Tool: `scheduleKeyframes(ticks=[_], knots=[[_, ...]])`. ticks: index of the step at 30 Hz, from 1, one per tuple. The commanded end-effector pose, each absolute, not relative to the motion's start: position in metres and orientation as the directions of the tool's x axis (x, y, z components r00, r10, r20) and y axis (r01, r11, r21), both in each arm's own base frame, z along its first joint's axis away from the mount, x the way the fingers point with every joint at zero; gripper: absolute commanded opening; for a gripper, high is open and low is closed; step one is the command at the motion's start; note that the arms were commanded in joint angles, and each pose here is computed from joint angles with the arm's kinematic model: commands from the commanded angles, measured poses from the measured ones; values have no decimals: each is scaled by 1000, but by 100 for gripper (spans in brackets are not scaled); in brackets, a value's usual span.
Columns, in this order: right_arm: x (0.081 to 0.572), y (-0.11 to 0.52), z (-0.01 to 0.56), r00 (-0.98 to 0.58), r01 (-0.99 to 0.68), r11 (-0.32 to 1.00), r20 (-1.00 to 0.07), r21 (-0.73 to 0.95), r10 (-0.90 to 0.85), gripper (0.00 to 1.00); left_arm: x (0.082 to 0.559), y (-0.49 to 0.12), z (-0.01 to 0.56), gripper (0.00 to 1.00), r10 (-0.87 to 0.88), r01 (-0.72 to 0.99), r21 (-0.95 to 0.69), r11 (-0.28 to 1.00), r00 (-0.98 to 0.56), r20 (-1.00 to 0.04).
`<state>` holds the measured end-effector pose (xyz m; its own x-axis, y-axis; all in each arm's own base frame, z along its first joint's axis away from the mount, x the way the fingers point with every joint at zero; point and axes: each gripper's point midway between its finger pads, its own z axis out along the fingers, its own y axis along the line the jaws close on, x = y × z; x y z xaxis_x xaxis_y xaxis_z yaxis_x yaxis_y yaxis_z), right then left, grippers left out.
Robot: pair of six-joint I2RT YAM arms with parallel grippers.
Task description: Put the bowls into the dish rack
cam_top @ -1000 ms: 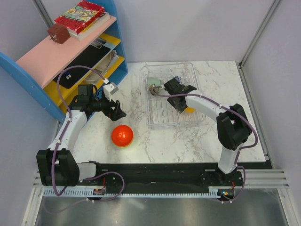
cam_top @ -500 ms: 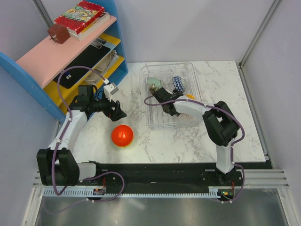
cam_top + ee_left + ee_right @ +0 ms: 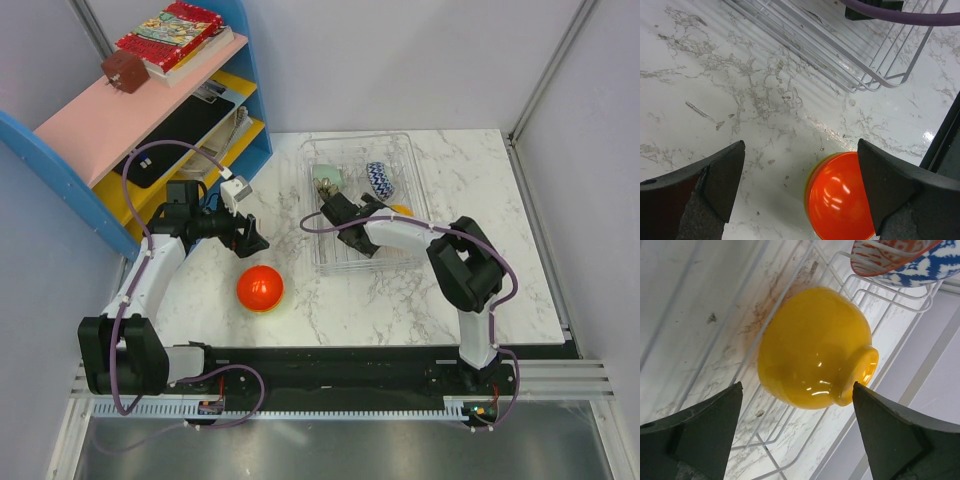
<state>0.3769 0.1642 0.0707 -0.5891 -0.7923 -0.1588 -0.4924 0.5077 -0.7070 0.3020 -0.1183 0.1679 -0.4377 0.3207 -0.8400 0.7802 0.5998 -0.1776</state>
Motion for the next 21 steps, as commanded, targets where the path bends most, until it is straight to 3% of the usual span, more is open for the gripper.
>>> scheduleKeyframes(ticks=[1,10,21], knots=[[372,177,84,-565,-521,537,-204,-664,-800,98,306,-120,170,100,324,804,-149,575,-392,-861],[382,165,130,-539,-418,509,-246,-752,-805,98,306,-119,171,100,327,804,-142,578,-388,-862],[402,138,123,-565,-332,446,-203,-831,-800,98,289,-114,167,100,440,863,-84,498,-335,-833]])
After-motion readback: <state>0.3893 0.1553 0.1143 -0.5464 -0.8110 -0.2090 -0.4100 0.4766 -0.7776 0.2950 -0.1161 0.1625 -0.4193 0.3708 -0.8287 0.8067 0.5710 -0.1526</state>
